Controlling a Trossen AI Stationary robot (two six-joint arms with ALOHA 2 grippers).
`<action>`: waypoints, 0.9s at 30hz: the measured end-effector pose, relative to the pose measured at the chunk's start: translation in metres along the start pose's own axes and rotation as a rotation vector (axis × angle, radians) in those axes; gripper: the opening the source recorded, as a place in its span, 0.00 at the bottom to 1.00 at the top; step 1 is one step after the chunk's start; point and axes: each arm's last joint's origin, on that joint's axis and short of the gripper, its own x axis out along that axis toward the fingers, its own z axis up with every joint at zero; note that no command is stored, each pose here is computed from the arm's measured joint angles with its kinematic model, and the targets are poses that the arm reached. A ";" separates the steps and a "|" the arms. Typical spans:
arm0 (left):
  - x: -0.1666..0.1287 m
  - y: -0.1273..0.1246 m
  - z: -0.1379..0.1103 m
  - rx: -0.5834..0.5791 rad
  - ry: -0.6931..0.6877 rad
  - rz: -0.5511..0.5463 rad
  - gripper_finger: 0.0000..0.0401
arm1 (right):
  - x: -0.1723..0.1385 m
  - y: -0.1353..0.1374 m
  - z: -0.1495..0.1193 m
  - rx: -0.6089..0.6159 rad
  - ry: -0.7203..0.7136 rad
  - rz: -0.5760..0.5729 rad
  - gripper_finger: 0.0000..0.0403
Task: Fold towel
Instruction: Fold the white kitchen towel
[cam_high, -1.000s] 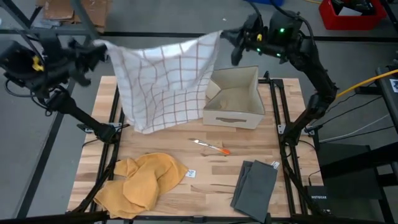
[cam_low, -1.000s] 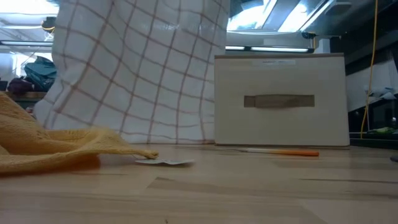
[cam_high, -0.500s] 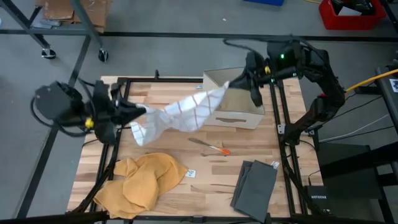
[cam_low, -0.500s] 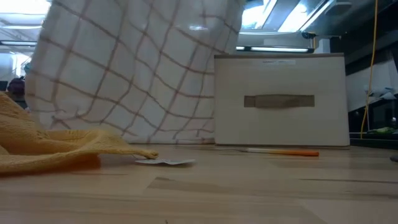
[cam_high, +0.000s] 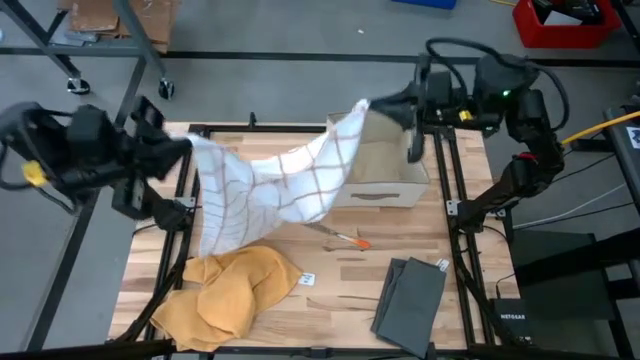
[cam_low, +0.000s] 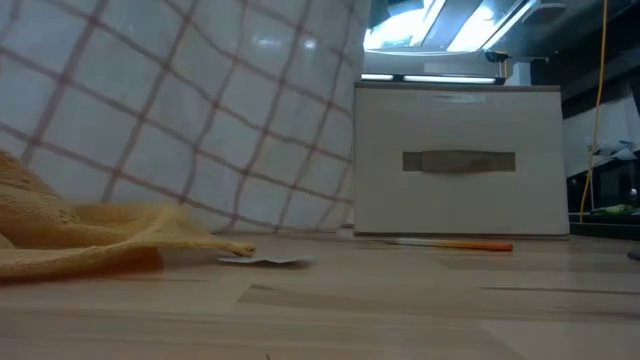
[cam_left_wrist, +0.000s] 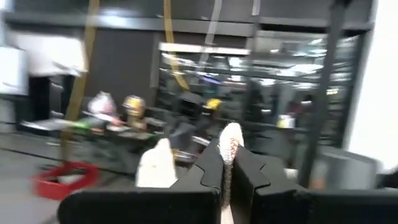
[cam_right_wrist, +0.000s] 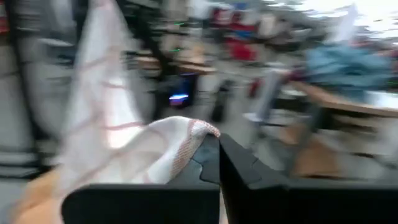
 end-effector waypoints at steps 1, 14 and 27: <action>-0.002 0.005 0.002 0.036 0.010 0.042 0.00 | 0.001 -0.002 0.000 -0.021 0.002 -0.059 0.00; -0.018 0.055 0.017 0.280 0.170 0.471 0.00 | 0.040 -0.040 -0.006 -0.209 0.000 -0.391 0.00; -0.036 0.099 0.031 0.393 0.242 0.706 0.00 | 0.094 -0.117 -0.049 -0.186 0.035 -0.463 0.00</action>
